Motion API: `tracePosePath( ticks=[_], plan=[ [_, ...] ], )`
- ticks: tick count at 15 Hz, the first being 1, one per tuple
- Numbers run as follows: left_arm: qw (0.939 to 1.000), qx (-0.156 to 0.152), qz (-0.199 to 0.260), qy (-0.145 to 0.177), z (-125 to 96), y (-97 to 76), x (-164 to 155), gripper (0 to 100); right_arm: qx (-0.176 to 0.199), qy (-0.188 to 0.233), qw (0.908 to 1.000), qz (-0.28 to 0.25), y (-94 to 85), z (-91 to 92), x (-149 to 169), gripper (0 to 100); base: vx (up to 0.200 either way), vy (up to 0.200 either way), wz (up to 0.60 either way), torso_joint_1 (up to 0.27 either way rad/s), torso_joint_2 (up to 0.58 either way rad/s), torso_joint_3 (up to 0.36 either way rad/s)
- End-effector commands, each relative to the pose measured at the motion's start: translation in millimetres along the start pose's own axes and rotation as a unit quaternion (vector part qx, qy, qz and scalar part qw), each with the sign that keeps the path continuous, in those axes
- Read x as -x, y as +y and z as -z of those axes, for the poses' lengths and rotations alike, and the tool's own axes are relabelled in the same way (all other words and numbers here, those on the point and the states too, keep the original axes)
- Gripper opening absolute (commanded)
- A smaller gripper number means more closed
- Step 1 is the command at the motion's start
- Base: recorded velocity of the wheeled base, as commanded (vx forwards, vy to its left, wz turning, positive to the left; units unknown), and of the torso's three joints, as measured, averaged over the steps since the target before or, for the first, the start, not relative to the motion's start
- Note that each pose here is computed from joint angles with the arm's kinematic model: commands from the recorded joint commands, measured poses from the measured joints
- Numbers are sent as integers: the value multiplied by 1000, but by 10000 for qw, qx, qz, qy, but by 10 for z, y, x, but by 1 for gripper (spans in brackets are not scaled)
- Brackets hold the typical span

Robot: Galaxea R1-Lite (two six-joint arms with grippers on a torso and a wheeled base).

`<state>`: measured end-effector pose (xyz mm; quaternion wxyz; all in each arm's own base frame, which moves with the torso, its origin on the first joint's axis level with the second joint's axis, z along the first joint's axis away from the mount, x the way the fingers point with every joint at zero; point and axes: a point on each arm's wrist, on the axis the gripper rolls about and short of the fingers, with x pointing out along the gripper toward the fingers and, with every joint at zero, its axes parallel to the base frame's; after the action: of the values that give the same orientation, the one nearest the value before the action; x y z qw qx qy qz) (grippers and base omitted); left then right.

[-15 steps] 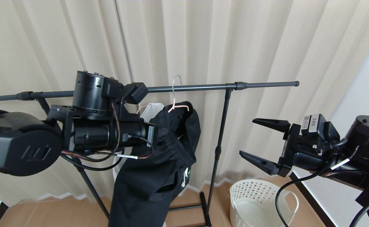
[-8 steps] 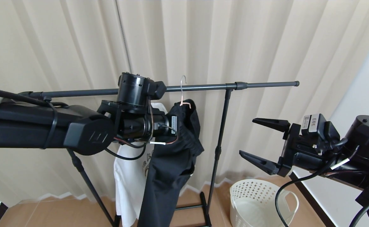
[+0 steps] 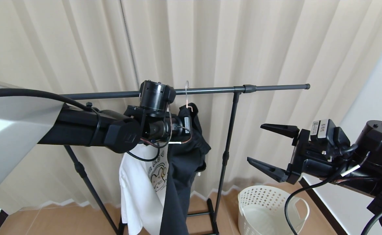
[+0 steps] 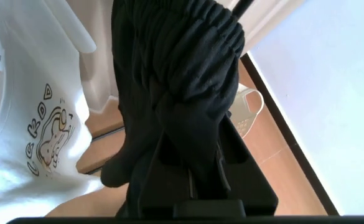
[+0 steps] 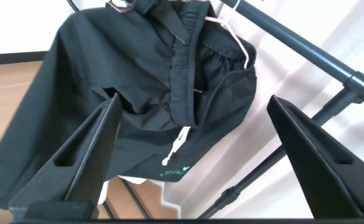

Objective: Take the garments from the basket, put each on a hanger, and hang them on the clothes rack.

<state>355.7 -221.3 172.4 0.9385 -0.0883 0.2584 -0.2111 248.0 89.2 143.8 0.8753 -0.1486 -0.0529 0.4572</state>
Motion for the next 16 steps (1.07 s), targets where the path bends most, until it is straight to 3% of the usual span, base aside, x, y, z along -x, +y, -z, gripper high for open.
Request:
tracePosePath(
  ticks=[1, 12, 16],
  plan=[
    [10000, 16, -19, -6, 25, 20, -91, 0, -17, 23, 10000, -11, 2, 17, -5, 100, 0, 0, 0, 0, 0, 0],
    [9972, 311, -71, -671, -50, 274, -320, 0, -25, 51, 10000, -22, 10, 33, -3, 100, 0, 0, 0, 0, 0, 0],
    [9979, 311, -150, -552, 45, 343, -440, 0, -44, 74, 10000, -30, 8, 56, -14, 100, 0, 0, 0, 0, 0, 0]
  ],
)
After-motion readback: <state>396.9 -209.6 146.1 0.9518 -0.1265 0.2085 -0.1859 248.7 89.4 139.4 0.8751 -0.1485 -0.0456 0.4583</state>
